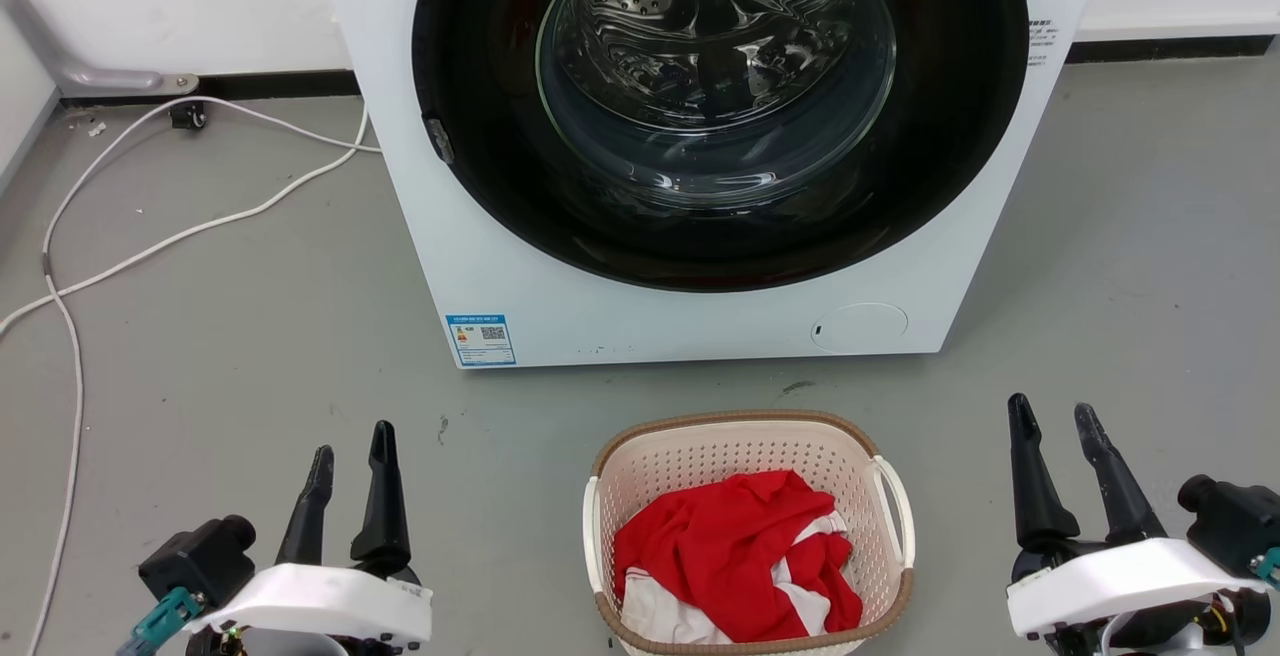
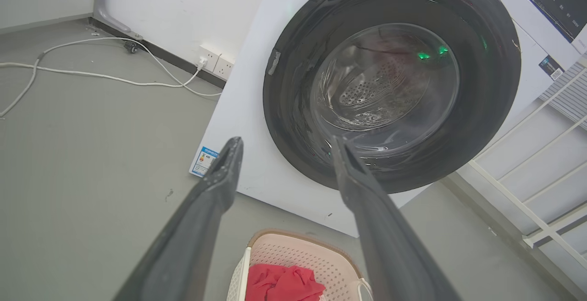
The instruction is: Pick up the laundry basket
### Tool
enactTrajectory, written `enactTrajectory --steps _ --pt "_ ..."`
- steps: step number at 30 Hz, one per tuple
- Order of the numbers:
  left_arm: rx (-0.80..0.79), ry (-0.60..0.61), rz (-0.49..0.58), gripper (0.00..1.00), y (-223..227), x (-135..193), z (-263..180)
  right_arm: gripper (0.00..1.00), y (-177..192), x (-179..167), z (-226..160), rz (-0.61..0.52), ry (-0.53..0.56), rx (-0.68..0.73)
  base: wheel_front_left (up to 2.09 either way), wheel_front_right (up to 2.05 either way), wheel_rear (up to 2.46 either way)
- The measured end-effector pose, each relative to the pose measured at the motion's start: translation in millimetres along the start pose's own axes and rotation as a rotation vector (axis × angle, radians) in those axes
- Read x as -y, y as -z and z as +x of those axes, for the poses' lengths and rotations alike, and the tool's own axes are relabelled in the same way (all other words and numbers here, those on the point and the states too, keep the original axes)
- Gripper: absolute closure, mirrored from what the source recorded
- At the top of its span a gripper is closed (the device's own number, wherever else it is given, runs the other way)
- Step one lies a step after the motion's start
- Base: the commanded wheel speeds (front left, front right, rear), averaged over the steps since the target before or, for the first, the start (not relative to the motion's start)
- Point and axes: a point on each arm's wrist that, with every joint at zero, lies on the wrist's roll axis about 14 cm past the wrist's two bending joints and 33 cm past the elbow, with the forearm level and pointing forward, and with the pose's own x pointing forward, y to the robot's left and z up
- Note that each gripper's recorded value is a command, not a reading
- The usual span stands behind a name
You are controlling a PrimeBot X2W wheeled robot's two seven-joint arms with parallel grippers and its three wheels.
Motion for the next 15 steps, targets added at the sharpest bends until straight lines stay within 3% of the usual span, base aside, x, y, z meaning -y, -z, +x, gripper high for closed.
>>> enactTrajectory --steps 15 --pt "0.008 0.022 0.155 0.0 2.9 3.4 -5.6 0.0 -1.1 -4.9 -4.5 -0.175 -0.029 0.012 0.0 0.0 0.0"
